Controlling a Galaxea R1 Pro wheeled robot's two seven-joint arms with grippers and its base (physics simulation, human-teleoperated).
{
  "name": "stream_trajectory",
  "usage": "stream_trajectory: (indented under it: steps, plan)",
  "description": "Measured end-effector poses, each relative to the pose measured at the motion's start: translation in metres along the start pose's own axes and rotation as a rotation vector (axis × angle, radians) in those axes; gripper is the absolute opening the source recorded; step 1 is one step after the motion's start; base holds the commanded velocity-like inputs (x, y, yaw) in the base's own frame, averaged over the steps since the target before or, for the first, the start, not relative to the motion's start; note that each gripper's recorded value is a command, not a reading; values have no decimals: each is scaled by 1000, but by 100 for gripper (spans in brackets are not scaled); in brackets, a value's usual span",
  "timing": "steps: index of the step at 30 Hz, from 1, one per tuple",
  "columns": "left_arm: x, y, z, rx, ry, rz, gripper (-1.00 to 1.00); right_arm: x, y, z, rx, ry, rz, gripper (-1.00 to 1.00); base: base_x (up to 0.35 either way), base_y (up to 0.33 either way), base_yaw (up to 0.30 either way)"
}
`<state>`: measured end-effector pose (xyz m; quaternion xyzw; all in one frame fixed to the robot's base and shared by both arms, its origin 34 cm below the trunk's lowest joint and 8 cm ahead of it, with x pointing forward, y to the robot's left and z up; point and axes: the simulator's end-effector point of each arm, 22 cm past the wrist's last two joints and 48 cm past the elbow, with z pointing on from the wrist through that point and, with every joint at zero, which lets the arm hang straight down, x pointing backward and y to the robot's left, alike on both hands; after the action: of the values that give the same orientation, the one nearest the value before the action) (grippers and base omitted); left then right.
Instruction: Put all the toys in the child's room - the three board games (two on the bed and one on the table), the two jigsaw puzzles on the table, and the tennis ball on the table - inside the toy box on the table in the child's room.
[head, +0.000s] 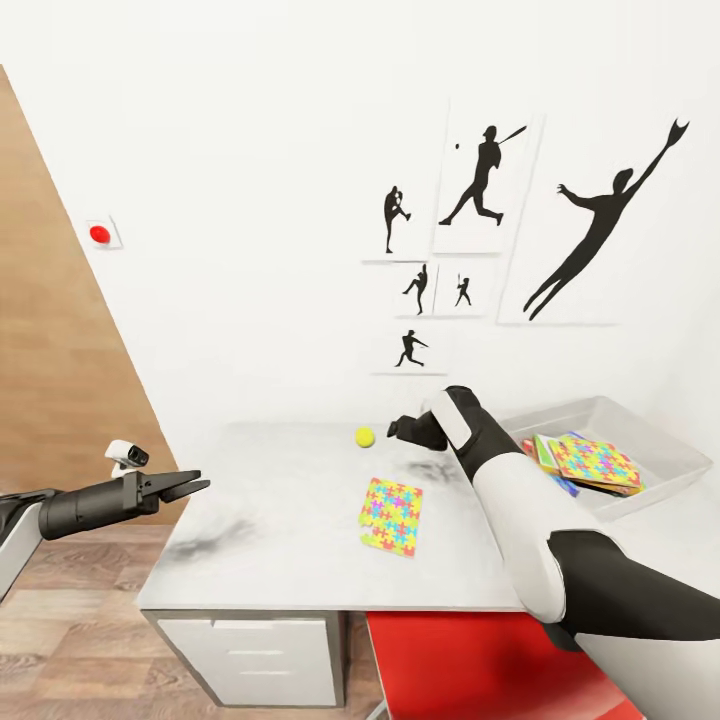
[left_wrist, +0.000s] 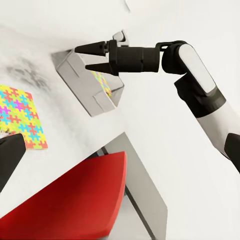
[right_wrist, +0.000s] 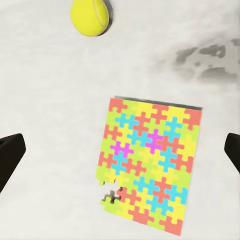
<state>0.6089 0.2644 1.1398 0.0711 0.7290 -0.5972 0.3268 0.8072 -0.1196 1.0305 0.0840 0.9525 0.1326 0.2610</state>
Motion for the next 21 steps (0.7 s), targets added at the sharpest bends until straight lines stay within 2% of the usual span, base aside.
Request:
stream_trajectory:
  steps: [21]
  plan:
    - [0,14,-2,-11,-9,-23,100,10,-9,19,20,27,7,100,0,14,0]
